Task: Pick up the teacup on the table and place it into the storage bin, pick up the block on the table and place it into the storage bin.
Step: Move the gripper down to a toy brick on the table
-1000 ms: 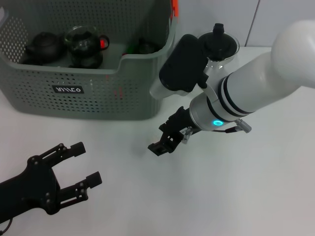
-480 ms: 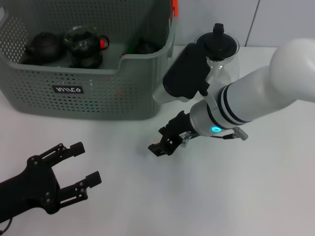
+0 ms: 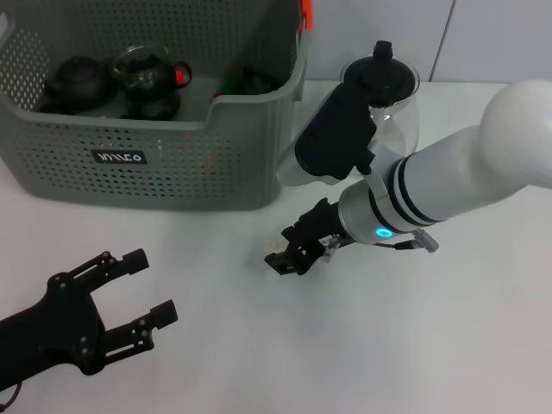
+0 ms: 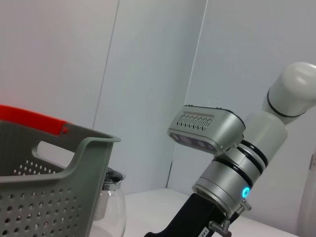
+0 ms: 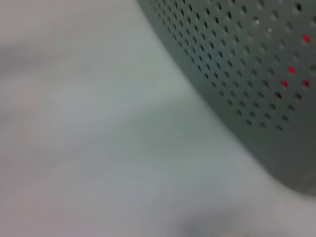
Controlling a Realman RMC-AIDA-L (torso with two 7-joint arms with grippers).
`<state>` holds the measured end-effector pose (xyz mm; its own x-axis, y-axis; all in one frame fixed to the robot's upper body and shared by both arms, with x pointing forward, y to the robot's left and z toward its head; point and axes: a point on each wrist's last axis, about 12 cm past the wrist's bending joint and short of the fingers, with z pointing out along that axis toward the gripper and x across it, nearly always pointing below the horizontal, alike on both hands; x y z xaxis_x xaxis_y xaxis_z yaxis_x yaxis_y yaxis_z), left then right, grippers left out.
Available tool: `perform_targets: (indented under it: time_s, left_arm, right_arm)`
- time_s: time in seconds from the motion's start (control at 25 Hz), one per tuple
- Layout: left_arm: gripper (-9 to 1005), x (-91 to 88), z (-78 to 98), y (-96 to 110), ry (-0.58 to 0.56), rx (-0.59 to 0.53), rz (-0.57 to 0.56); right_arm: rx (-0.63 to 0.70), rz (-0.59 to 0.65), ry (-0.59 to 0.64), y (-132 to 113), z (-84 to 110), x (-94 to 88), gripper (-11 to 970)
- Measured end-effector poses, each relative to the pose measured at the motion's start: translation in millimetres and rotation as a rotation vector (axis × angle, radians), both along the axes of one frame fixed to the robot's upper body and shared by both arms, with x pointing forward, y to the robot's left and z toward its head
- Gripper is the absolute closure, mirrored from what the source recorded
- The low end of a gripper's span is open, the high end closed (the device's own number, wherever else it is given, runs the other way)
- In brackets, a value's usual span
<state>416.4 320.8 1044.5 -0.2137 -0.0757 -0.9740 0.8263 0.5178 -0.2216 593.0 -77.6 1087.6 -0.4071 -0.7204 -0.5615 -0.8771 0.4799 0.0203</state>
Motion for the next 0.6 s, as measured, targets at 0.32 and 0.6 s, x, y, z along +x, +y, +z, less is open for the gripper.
perform_targets:
  time_s: [0.32,0.6]
  left_arm:
    - [171,-0.2,-1.5,-0.6,0.007,0.002,0.004]
    - [171,0.0,-1.7,-1.0,0.008,0.002,0.004]
  right_arm:
    - [0.0,-0.011,-0.001,-2.7,-3.0,0.0,465]
    - [0.003,-0.025,0.0,-4.4,-4.9,0.4,469]
